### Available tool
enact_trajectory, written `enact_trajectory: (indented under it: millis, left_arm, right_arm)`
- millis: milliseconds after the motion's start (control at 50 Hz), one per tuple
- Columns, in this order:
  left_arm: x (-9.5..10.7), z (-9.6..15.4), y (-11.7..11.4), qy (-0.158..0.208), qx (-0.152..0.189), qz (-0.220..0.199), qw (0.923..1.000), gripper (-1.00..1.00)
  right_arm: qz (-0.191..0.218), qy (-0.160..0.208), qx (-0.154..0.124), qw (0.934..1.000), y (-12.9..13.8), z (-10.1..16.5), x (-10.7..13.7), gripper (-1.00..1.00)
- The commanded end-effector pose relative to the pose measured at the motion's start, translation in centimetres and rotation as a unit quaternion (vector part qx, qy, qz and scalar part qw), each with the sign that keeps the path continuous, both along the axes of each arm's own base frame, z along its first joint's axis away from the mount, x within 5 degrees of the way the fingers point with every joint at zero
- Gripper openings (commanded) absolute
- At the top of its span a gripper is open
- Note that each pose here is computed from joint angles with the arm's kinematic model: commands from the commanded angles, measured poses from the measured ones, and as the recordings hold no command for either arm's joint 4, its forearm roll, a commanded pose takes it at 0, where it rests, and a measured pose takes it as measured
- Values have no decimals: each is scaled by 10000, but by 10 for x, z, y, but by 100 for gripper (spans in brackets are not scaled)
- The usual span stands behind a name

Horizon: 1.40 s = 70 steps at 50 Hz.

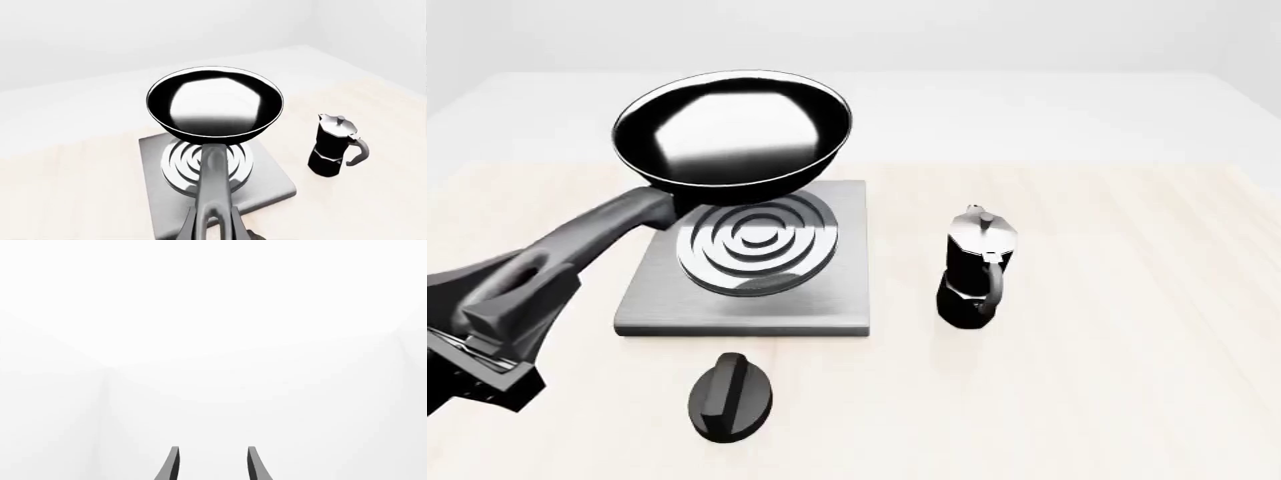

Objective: Put the frying pan on the stove.

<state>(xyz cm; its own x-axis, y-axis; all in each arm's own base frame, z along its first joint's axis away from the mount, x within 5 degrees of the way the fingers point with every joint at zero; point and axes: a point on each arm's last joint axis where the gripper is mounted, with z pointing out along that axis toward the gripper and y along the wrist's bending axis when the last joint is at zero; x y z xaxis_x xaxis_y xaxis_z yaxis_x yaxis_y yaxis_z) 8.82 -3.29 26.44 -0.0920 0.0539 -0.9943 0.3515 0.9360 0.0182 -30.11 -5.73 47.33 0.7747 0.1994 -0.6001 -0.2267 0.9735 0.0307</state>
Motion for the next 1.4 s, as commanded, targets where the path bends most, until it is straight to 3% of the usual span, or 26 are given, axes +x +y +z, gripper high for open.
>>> enact_trajectory:
  millis: [20,1400]
  left_arm:
    - [2,6,-1,-194,-65,-22,9998,-100]
    - [25,-34,-5,304,-172,191,9992,-100]
  right_arm:
    - [-6,0,-6,10000,0,0,-1,100]
    - [-22,-7,6,10000,2,1,1,100]
